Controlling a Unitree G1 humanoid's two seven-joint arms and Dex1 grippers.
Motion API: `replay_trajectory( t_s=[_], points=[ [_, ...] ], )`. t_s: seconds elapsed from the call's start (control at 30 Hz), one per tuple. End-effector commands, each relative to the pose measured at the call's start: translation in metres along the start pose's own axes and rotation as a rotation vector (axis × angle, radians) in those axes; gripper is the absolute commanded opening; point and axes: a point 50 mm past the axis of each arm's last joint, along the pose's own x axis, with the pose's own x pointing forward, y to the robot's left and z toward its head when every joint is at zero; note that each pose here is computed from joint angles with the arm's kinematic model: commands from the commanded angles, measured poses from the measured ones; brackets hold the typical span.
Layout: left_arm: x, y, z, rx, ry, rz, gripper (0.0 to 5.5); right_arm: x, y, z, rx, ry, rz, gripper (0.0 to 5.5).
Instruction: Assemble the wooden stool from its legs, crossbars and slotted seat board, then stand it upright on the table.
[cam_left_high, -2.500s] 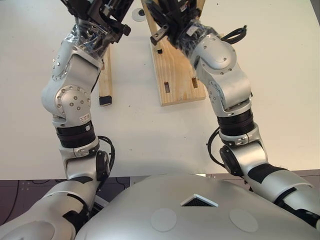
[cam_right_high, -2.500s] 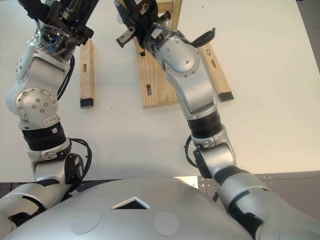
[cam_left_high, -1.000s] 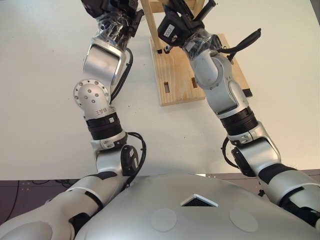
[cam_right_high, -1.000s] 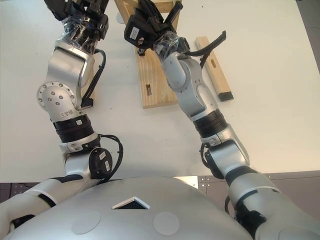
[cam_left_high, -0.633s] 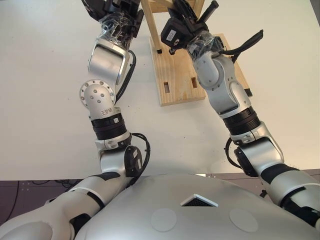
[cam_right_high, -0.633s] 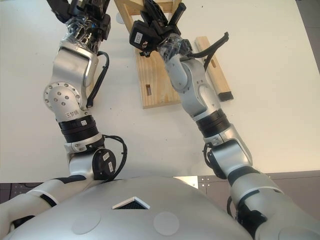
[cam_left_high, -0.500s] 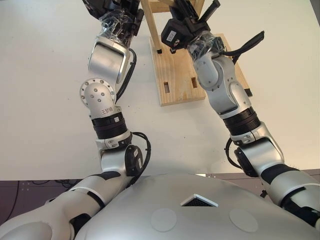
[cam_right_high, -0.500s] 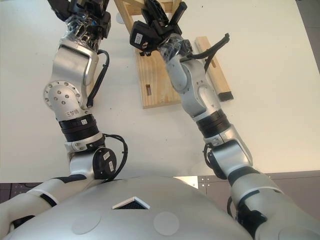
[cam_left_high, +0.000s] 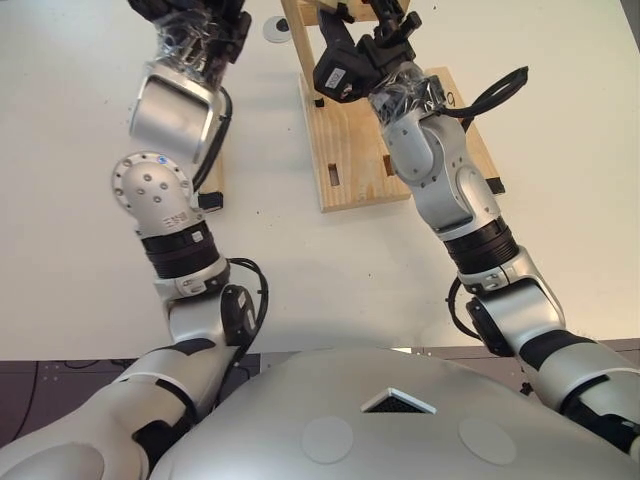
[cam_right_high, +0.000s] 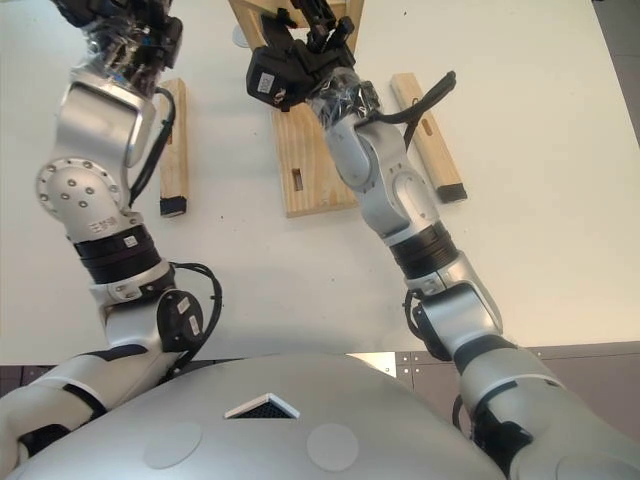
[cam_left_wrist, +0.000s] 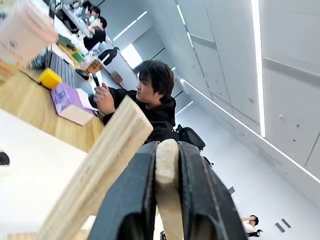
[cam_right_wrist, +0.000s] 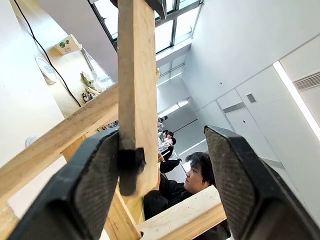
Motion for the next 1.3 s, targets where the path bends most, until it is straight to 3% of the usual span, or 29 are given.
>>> replay_trajectory(
  t_s=[0.03,0.1,0.17,0.33,0.5,0.97,1.3],
  points=[
    [-0.011,0.001,0.069,0.183,-0.068,0.023,0.4,0.001,-0.009,-0.014,-0.004,0.072,-0.022,2.82],
    [-0.02,0.001,0.108,0.292,-0.097,0.081,0.38,-0.001,-0.008,-0.014,0.003,0.084,-0.024,2.82],
    [-0.027,0.009,0.121,0.398,-0.056,0.184,0.38,-0.004,-0.007,-0.014,0.024,0.097,-0.028,2.82],
    [-0.036,0.049,0.078,0.573,0.137,0.41,0.38,-0.01,-0.005,-0.017,0.08,0.138,-0.037,2.82],
    [-0.051,0.077,0.037,0.53,0.185,0.53,0.38,-0.015,-0.006,-0.023,0.101,0.164,-0.041,2.82],
    [-0.061,0.098,0.026,0.582,0.17,0.578,0.38,-0.017,-0.004,-0.027,0.113,0.164,-0.018,2.82],
    [-0.068,0.094,0.019,0.594,0.174,0.561,0.38,-0.02,-0.003,-0.029,0.121,0.174,-0.007,2.82]
  ],
)
